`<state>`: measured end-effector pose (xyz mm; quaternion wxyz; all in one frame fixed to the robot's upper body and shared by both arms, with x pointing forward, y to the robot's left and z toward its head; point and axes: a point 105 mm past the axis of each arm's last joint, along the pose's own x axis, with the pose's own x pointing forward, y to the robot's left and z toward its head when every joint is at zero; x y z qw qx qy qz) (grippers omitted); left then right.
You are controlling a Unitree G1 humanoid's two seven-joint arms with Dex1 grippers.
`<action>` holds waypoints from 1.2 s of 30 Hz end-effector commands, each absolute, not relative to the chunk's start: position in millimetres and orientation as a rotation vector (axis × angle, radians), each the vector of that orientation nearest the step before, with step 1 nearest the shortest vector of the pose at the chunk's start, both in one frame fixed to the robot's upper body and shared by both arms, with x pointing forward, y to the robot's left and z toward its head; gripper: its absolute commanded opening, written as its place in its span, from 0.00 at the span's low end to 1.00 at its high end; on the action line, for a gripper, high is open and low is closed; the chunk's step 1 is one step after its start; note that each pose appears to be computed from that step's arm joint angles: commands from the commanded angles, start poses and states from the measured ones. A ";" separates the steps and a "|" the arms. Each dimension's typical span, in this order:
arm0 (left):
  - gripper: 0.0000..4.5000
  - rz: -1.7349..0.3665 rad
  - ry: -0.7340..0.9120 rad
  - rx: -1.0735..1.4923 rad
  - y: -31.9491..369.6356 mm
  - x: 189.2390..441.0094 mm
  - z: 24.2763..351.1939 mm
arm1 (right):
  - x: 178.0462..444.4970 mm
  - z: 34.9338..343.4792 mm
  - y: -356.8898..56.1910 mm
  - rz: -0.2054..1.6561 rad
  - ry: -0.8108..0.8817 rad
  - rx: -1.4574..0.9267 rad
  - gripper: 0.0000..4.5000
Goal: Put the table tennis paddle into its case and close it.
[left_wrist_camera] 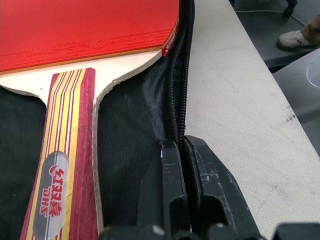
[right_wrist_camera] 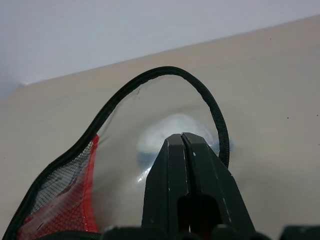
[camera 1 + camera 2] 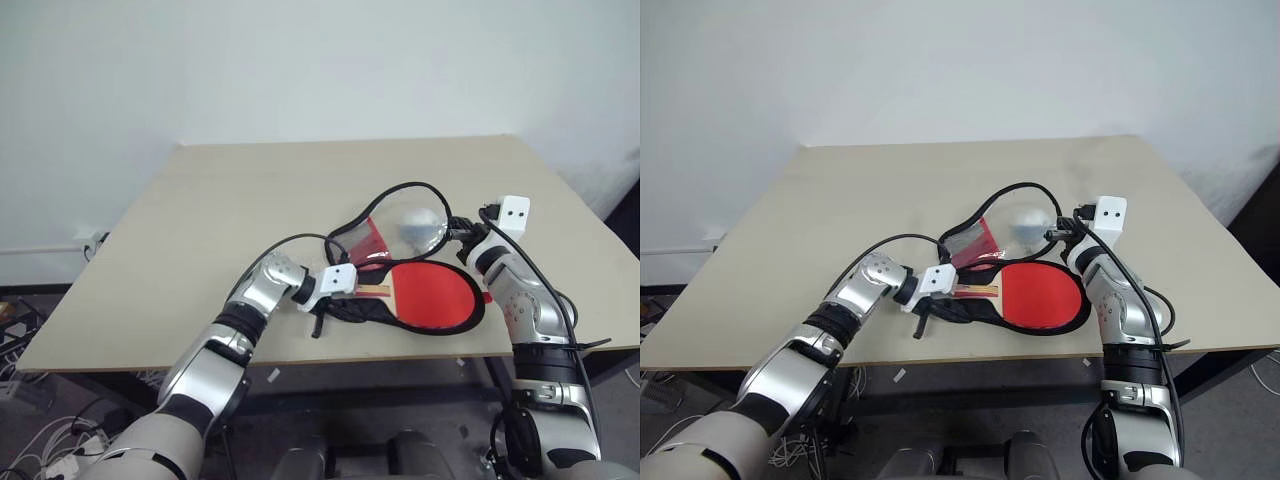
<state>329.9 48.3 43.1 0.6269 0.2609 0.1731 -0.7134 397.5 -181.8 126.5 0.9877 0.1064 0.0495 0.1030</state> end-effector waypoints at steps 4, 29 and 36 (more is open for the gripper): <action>0.01 -1.637 0.378 0.605 64.6 328.2 51.8 | 398.9 150.1 -178.1 0.224 0.022 0.205 0.00; 0.01 -1.605 0.459 0.555 117.0 285.6 53.9 | 402.0 147.8 -171.6 0.252 0.035 0.199 0.00; 0.01 -1.588 0.459 0.568 119.5 285.6 51.4 | 403.2 148.1 -170.3 0.258 0.035 0.198 0.00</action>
